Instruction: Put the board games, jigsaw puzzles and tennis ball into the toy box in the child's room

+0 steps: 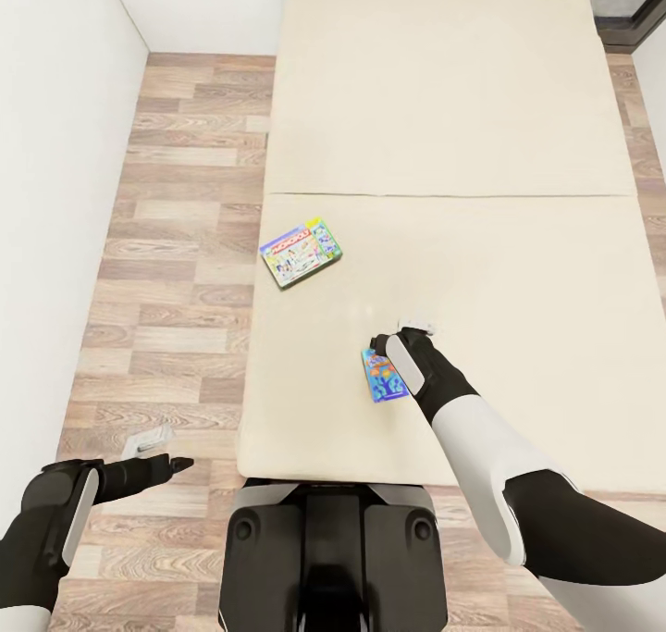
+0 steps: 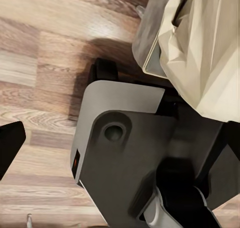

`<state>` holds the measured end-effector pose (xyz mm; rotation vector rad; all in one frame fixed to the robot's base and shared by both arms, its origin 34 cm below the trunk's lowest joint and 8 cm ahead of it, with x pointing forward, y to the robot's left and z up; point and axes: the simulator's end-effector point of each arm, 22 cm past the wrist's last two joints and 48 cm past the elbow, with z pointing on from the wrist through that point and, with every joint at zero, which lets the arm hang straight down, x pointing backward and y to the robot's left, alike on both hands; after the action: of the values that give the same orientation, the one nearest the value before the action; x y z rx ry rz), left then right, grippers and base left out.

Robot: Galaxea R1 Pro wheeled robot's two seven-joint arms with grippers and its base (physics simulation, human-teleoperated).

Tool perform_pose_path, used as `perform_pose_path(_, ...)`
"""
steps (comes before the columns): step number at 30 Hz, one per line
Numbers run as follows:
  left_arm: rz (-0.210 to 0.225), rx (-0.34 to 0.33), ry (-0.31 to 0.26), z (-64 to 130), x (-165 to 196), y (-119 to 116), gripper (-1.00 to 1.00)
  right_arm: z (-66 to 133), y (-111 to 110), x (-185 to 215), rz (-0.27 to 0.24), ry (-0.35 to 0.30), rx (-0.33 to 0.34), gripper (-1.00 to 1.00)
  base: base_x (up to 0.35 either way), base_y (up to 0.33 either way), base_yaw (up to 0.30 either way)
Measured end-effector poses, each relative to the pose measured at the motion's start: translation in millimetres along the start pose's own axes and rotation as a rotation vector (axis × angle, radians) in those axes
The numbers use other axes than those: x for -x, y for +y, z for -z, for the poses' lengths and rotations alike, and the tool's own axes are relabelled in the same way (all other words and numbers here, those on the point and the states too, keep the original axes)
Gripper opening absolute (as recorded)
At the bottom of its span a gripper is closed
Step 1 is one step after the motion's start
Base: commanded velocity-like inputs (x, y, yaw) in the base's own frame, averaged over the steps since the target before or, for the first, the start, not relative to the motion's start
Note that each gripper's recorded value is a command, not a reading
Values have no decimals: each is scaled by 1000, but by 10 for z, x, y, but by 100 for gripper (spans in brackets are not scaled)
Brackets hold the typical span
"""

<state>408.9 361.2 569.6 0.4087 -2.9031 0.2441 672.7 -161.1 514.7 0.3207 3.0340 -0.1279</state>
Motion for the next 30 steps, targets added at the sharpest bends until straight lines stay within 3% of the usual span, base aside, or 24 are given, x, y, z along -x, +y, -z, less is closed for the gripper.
perform_pose_path(8,1,-4,-1,1,5,-4,100,-3,1,2,0,0,0,100,-52,0,0)
perform_pose_path(30,2,-7,-3,1,11,-14,100,-3,1,6,0,-1,0,100,-256,0,0)
